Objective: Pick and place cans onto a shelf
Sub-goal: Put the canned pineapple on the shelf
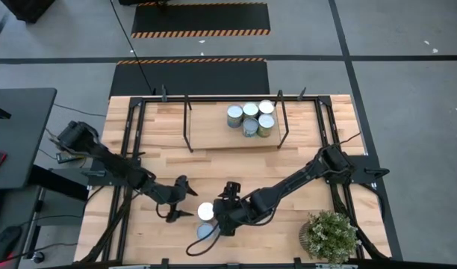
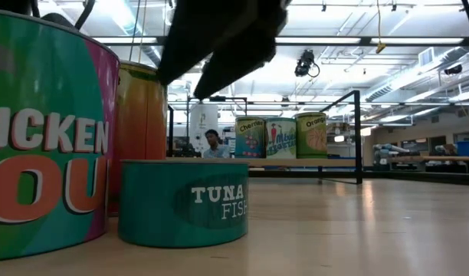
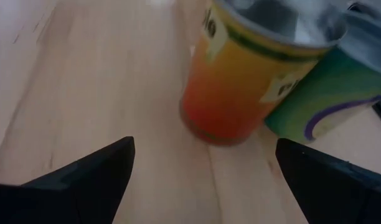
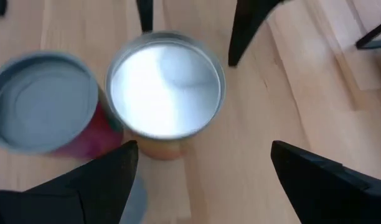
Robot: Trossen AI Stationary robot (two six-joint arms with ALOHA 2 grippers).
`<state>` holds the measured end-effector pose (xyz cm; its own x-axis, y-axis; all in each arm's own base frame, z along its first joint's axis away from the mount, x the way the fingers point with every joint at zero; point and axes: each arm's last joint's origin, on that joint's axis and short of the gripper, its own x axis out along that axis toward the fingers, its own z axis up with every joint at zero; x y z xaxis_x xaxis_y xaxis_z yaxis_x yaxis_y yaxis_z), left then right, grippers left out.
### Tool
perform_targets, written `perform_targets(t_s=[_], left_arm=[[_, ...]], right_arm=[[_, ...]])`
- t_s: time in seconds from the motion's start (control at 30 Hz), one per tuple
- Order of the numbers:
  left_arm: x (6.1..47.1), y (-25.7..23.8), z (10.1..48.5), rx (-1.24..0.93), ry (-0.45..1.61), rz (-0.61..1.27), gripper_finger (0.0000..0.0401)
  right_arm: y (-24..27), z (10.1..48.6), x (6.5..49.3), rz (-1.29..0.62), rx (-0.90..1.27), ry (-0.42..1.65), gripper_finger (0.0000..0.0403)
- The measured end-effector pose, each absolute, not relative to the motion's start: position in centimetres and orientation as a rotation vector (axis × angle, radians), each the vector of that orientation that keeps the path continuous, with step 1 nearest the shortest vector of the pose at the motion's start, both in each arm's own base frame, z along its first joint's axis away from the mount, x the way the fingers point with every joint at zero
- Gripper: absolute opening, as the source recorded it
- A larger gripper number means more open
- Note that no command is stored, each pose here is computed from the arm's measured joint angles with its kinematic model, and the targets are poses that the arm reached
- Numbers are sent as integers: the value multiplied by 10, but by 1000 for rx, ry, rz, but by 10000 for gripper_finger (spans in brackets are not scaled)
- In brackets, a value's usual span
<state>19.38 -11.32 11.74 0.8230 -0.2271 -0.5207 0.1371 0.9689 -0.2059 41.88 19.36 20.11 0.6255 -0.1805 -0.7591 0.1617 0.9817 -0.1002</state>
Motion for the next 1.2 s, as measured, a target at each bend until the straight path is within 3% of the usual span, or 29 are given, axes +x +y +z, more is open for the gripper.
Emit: perform_targets(t_s=[0.2, 0.57, 0.9, 1.2], left_arm=[[200, -117, 115, -167, 501, -207, 396], [212, -109, 110, -121, 435, 18, 396], [214, -108, 112, -123, 421, 19, 396], [216, -111, 116, -161, 405, -79, 396]], right_arm=[[187, 197, 423, -195, -7, 857, 375], [160, 193, 425, -267, -138, 936, 375], [146, 187, 416, -317, -189, 1061, 375], [145, 190, 424, -292, -197, 998, 375]])
